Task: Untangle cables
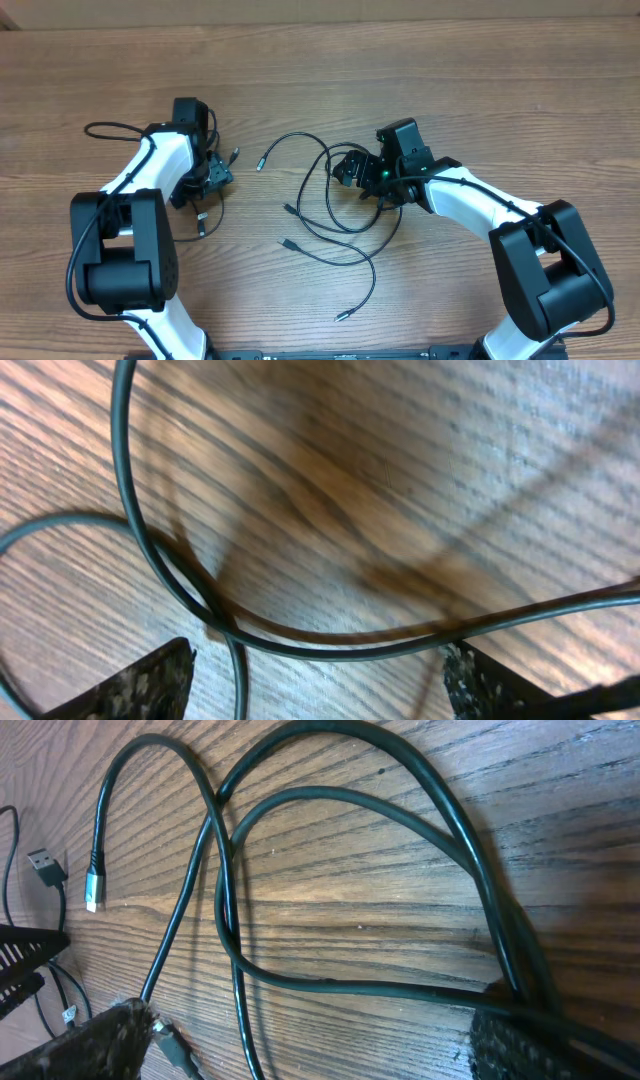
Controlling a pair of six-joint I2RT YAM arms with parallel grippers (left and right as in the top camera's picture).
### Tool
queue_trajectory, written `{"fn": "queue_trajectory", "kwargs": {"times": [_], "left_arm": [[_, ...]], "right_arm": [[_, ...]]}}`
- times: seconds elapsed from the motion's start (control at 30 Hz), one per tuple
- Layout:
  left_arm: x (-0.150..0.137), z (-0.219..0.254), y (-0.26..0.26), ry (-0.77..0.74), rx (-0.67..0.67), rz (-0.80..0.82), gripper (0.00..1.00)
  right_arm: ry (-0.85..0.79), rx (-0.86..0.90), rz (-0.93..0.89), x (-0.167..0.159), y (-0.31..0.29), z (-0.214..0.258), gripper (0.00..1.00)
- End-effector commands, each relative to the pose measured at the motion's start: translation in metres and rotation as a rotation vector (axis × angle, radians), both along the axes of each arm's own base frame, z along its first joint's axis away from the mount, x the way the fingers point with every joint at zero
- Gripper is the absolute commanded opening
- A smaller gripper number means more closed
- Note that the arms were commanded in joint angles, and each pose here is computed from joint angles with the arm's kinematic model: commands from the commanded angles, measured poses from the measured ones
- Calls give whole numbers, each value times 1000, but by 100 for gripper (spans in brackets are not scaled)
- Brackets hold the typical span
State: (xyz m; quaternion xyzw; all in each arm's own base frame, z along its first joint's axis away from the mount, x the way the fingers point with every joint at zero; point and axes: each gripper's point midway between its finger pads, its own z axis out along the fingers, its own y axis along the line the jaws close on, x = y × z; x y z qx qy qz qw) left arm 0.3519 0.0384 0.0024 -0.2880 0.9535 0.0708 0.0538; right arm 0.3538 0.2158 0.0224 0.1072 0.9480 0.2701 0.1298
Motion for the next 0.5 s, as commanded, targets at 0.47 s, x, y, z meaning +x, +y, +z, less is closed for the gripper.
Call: {"fn": "queue_trajectory", "kwargs": {"times": [0.47], "left_arm": [[-23, -32, -4, 31, -158, 21, 69]], "right_arm": [[46, -54, -21, -9, -12, -20, 100]]}}
